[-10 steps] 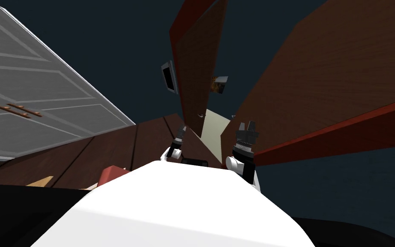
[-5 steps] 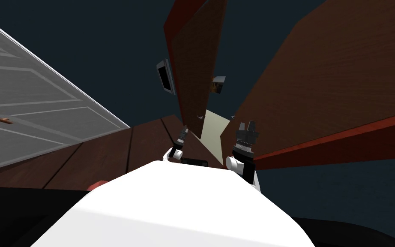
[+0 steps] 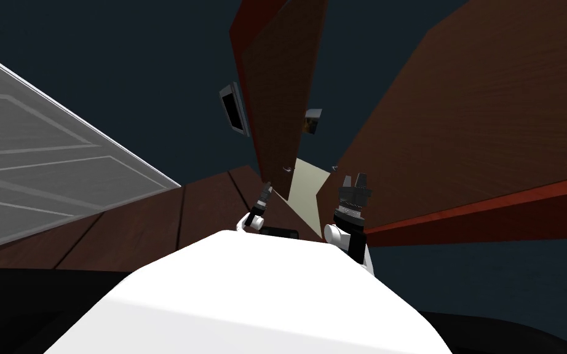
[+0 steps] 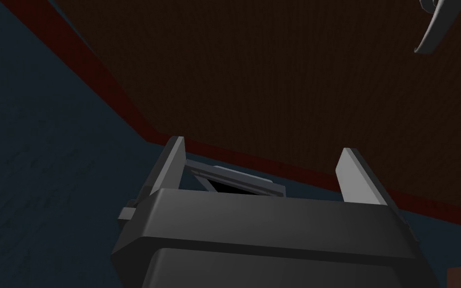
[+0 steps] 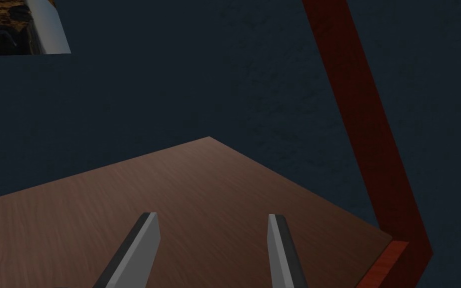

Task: Push the door open

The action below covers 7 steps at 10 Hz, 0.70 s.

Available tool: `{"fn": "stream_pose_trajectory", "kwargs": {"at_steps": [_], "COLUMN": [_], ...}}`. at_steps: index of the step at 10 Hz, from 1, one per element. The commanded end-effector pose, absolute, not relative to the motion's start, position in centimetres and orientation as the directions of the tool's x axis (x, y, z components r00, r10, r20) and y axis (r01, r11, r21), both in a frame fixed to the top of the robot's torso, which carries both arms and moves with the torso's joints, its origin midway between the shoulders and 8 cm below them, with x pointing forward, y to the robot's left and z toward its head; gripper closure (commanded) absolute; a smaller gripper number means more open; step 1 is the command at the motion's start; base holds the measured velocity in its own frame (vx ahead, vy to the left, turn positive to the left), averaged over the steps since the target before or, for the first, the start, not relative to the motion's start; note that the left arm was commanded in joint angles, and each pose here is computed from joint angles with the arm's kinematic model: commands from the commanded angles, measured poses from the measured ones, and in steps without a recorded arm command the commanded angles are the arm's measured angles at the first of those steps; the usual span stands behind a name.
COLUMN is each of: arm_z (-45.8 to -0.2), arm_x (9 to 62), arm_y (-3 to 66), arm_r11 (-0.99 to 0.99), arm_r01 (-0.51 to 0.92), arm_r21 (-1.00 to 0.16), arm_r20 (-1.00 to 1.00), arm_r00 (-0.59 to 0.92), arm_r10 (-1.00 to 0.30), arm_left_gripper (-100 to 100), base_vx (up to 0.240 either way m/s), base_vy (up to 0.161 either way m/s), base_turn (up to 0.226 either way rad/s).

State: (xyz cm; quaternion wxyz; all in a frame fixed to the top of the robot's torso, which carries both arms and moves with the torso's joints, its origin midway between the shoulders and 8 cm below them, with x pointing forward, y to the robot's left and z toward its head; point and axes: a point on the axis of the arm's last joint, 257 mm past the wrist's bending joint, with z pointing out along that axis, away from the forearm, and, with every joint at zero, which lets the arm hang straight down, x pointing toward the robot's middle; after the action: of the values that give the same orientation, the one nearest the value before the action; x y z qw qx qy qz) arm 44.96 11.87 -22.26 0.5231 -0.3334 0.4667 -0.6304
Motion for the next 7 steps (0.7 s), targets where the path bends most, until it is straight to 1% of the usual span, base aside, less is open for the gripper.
{"fn": "stream_pose_trajectory", "kwargs": {"at_steps": [1,3,5,7], "arm_z": [-23.2,-24.3,-25.8,-26.8], "arm_x": [45.2,45.3,45.3,45.3], "arm_y": [11.4,10.8,9.9,9.3], "arm_r11": [-0.019,-0.022,-0.024,-0.025], "arm_r01": [0.332,0.313,0.284,0.265], "arm_r21": [-0.943,-0.950,-0.959,-0.964], "arm_r20": [-0.065,-0.061,-0.056,-0.054], "arm_r00": [-0.241,-0.254,-0.273,-0.286], "arm_r10": [-0.968,-0.965,-0.960,-0.957], "arm_left_gripper": [-100,-100,-100,-100], "base_vx": [0.084,0.087,0.105,0.093], "base_vy": [0.064,0.063,0.093,0.069], "base_turn": [-0.062,-0.073,-0.101,-0.058]}}
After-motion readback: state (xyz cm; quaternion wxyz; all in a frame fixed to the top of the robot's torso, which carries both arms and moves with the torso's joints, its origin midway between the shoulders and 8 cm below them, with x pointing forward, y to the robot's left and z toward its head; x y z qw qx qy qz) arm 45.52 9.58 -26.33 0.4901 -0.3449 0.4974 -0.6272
